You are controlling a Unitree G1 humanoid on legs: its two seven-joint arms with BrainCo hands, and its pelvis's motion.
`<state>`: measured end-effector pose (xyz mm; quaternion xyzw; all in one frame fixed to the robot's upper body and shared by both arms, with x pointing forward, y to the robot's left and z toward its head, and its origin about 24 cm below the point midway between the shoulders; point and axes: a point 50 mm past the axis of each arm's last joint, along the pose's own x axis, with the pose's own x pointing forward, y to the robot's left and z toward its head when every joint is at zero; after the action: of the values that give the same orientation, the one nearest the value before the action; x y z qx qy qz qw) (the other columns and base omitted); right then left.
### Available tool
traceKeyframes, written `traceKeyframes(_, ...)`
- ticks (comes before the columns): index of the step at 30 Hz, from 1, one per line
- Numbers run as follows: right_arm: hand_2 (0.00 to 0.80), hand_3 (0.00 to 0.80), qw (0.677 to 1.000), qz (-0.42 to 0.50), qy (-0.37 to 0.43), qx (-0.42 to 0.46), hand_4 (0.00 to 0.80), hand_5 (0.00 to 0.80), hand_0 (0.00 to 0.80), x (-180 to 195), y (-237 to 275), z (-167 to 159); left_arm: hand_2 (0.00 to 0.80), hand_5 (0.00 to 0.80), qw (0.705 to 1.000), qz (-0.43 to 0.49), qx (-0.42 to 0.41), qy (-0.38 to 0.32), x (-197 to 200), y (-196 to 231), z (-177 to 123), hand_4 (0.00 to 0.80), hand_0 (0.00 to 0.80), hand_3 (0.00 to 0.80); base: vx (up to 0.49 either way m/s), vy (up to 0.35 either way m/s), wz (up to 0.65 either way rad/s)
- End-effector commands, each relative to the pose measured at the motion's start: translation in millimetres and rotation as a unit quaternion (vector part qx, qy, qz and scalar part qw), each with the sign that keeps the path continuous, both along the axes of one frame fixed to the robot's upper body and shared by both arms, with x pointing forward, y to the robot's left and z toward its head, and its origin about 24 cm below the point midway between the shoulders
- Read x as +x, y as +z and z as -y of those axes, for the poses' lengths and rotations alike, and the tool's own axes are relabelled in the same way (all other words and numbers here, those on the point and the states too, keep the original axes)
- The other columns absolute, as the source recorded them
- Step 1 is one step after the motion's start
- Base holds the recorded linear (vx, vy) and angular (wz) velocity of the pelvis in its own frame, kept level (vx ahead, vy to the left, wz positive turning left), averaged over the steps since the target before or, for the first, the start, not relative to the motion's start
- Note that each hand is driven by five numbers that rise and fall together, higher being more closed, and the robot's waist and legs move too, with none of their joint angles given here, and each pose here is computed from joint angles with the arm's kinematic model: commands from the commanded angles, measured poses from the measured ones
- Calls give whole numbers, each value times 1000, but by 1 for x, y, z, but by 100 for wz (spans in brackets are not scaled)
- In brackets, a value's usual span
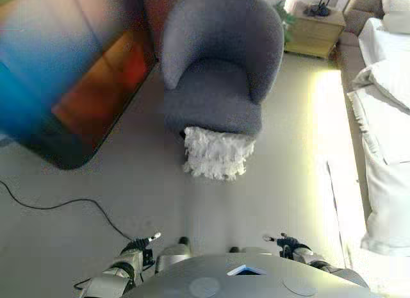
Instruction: Pick up the cushion and take it to the sofa
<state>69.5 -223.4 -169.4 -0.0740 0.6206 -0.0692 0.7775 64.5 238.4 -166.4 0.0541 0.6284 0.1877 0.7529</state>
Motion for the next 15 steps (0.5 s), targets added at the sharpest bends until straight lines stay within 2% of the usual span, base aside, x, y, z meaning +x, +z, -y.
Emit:
traceKeyframes(1, 0, 0, 1000, 19, -1, -15, 0, 0, 0, 19, 5, 9, 0, 0, 1000, 0, -6, -19, 17, 0, 11, 0, 0, 0, 0, 0, 0)
traceKeyframes(15, 0, 0, 1000, 20, -7, -12, 0, 0, 0, 19, 5, 11, 0, 0, 999, -8, -16, -43, 16, 0, 11, 0, 0, 0, 0, 0, 0)
